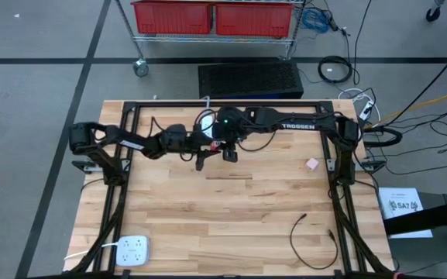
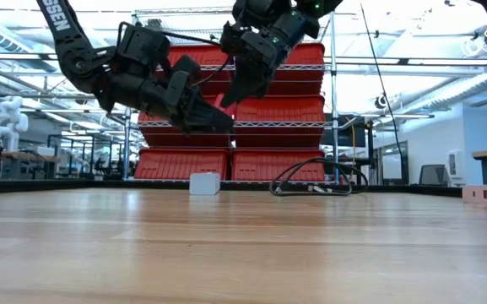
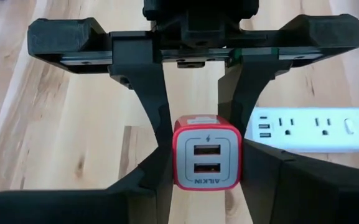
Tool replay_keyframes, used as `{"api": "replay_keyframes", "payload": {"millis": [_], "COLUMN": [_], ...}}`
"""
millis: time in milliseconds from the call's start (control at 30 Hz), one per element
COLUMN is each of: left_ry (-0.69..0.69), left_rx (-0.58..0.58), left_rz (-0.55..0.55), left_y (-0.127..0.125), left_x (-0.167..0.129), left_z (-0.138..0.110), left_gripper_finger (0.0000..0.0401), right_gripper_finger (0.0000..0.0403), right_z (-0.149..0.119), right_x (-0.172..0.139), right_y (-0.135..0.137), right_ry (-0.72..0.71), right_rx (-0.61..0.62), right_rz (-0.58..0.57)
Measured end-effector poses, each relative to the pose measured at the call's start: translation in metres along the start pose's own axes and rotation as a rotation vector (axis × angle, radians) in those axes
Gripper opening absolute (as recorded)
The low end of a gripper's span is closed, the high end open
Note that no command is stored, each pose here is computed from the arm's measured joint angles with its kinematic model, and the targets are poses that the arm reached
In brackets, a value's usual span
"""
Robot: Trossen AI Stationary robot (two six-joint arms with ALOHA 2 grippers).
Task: Insert USB
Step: Insert the pink charger adapter into the top white outlet extension
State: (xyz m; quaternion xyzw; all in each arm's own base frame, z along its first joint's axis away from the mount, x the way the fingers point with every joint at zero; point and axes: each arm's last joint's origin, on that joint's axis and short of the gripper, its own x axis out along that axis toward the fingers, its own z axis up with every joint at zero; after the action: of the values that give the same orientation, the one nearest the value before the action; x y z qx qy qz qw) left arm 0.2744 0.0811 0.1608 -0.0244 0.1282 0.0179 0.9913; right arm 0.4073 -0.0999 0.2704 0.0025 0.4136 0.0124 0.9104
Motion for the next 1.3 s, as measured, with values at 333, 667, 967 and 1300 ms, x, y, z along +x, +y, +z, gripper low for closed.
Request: {"api": "replay_keyframes", "payload": {"millis": [333,667,967,1300], "left_ry": [0.037,0.084,0.026,0.157], "left_rx": [-0.053,-0.014,-0.01,-0.063], "left_rz": [-0.01,0.027,0.112,0.482], "left_y": [-0.003,-0.006,-0.005,0.019], "left_x": [-0.001,-0.012,-0.052,-0.058], "left_z": [-0.003,-0.002,-0.003,-0.034], "left_gripper_finger": [0.0186,0.0189,0.019,0.0177], "right_gripper_finger": [0.0119,0.0119,0.0119,0.0119], "right_z": [0.006,0.009,0.002,-0.009], "right_x": [-0.006,-0.023,-0.022,0.009], "right_y": [-0.001,-0.007,-0.028,-0.036], "right_ry": [-0.051,-0.081,-0.068,0.003], "right_rx": [-0.012,-0.004,0.008,-0.01], "right_rz": [-0.024,-0.053,-0.074,-0.063]}}
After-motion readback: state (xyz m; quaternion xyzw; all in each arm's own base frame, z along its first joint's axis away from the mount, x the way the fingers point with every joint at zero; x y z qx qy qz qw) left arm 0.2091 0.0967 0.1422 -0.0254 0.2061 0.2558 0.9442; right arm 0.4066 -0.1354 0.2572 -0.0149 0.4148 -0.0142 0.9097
